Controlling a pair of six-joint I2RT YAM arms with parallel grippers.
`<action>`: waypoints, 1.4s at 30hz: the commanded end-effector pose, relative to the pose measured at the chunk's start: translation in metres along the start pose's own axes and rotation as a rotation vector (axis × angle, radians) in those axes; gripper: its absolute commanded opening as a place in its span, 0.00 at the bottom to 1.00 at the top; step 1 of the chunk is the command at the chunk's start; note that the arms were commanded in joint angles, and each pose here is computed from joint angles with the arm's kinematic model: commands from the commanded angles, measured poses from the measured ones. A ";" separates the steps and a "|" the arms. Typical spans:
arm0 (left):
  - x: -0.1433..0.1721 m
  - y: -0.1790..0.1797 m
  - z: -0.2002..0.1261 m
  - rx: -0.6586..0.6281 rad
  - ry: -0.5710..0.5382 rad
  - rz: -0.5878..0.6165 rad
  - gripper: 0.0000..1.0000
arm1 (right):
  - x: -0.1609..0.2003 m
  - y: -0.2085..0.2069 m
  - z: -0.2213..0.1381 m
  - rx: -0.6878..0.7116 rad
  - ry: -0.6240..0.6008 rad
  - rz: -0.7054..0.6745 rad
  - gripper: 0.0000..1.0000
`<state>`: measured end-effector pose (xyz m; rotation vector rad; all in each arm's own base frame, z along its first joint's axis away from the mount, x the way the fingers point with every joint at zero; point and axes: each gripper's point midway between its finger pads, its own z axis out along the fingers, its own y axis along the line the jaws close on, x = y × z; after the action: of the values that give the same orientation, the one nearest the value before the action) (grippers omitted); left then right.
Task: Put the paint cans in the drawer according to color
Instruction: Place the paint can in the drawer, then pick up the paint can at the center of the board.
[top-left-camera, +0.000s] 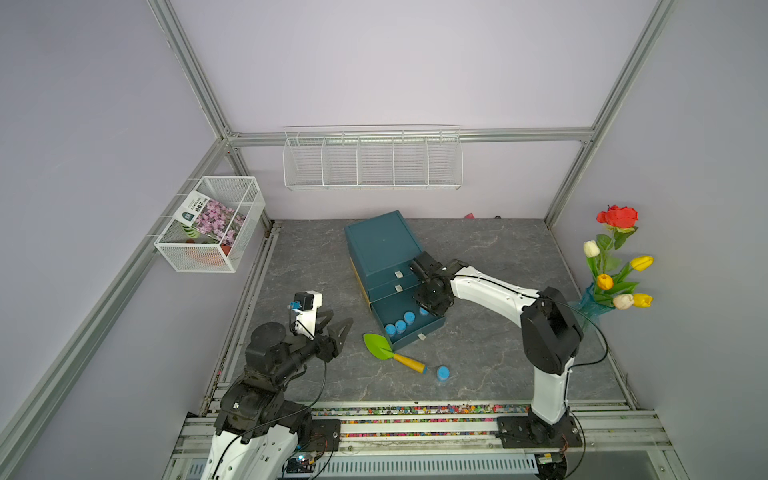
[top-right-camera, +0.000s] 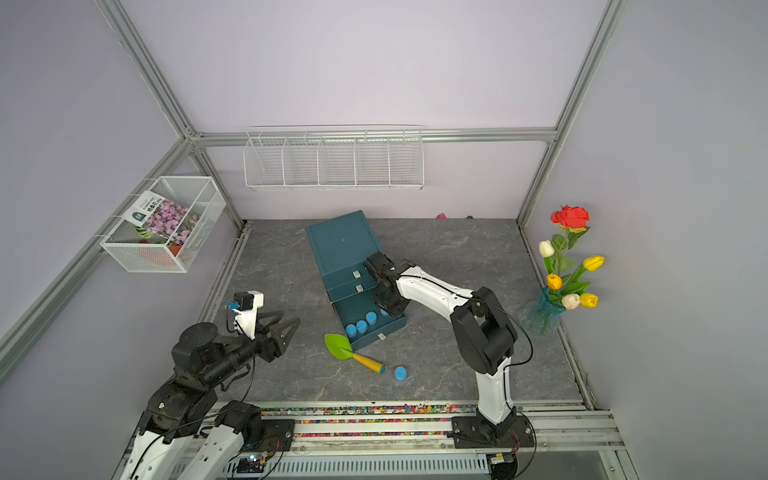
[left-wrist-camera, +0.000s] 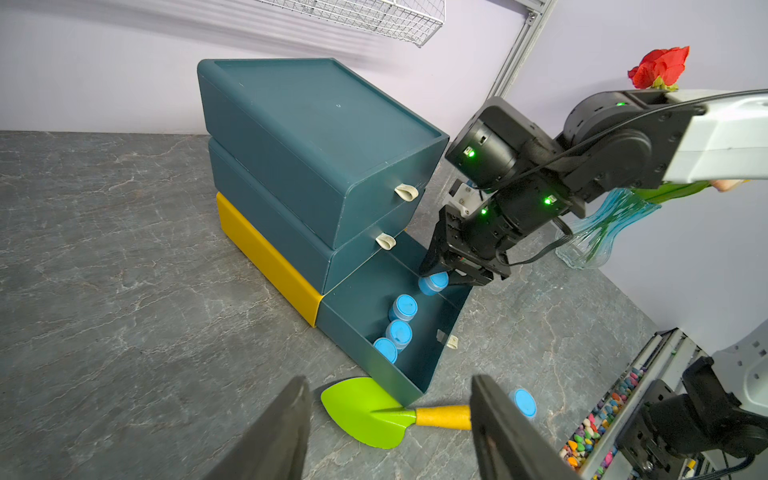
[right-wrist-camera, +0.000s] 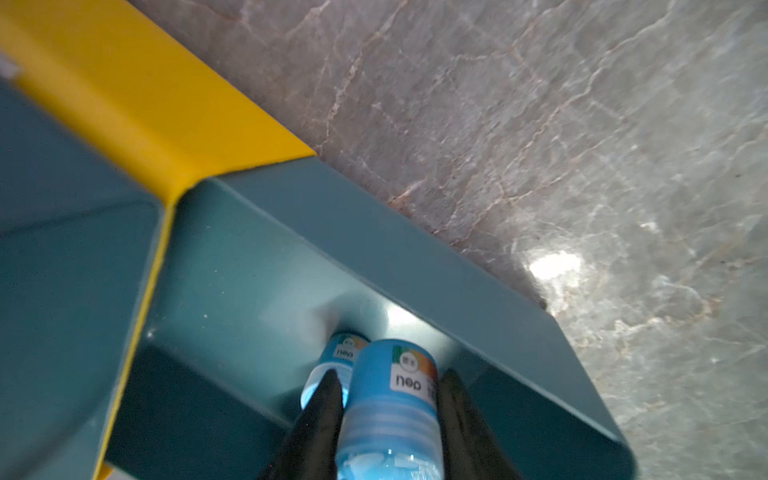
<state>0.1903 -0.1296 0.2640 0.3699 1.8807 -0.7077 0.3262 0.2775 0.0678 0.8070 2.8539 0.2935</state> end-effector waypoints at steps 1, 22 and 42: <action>0.001 0.000 -0.001 -0.003 -0.001 0.005 0.64 | 0.010 0.008 0.007 0.000 0.016 0.001 0.03; 0.001 0.001 0.000 -0.005 0.001 0.003 0.64 | -0.001 0.007 -0.037 -0.087 -0.044 0.017 0.60; 0.003 0.000 0.002 0.005 0.015 -0.004 0.64 | 0.118 -0.123 -0.050 -0.026 0.291 -0.359 0.76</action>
<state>0.1908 -0.1295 0.2635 0.3689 1.8835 -0.7066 0.1675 0.2199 0.0734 0.3972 3.1451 0.3547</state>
